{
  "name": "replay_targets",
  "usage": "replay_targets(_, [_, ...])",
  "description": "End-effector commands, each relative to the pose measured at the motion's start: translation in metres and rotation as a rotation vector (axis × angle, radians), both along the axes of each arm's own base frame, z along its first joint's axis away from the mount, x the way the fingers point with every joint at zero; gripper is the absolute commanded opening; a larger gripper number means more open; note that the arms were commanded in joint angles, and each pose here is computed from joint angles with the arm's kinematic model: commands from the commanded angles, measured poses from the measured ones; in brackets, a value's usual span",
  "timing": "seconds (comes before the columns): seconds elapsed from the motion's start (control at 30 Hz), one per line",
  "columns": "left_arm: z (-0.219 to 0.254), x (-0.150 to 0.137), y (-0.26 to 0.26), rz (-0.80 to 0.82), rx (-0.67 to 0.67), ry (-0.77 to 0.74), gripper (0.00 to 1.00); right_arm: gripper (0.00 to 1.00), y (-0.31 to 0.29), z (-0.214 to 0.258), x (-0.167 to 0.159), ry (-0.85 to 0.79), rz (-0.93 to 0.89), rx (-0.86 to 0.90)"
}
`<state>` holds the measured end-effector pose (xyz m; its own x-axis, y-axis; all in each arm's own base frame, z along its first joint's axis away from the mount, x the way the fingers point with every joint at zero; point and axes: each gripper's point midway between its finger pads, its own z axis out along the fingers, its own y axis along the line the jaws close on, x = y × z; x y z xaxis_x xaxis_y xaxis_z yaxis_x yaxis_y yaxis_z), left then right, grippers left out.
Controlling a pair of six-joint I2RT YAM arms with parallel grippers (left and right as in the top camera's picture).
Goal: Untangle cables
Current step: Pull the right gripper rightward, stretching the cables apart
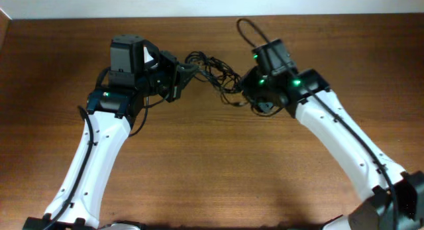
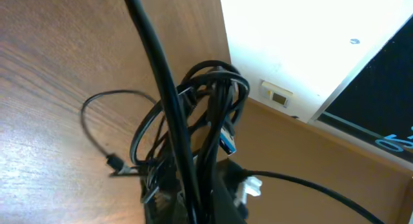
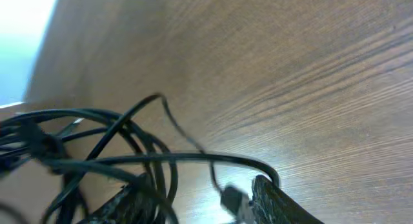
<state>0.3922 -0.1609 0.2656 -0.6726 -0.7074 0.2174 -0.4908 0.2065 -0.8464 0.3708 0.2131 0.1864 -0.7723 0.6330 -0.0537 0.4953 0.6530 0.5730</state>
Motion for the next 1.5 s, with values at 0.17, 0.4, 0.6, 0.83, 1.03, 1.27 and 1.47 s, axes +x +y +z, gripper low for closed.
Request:
replay_targets(0.17, [0.013,0.004,0.004,0.009,0.020,-0.059,0.01,0.56,0.037,0.022,-0.016,0.052,0.070,0.211])
replay_targets(0.4, [0.013,0.004,0.004,0.010,0.019,-0.057,0.00,0.52,0.057,-0.002,-0.025,0.188,-0.003,0.235])
replay_targets(0.6, [0.014,0.003,0.003,0.022,-0.008,-0.030,0.00,0.34,0.069,-0.009,-0.018,0.227,-0.045,0.285])
replay_targets(0.83, [0.014,0.003,0.003,0.045,-0.036,0.003,0.00,0.18,0.078,-0.003,-0.008,0.218,-0.077,0.347])
replay_targets(1.03, [0.009,0.026,0.040,0.220,0.057,-0.034,0.00,0.04,0.046,-0.030,-0.017,0.082,0.151,0.045])
replay_targets(1.27, [0.013,0.055,0.131,0.522,0.225,-0.125,0.00,0.04,-0.005,-0.044,-0.048,0.060,0.408,-0.295])
replay_targets(1.47, [-0.020,0.035,0.146,0.523,0.395,-0.016,0.02,0.04,0.030,0.029,-0.049,-0.312,0.708,-0.167])
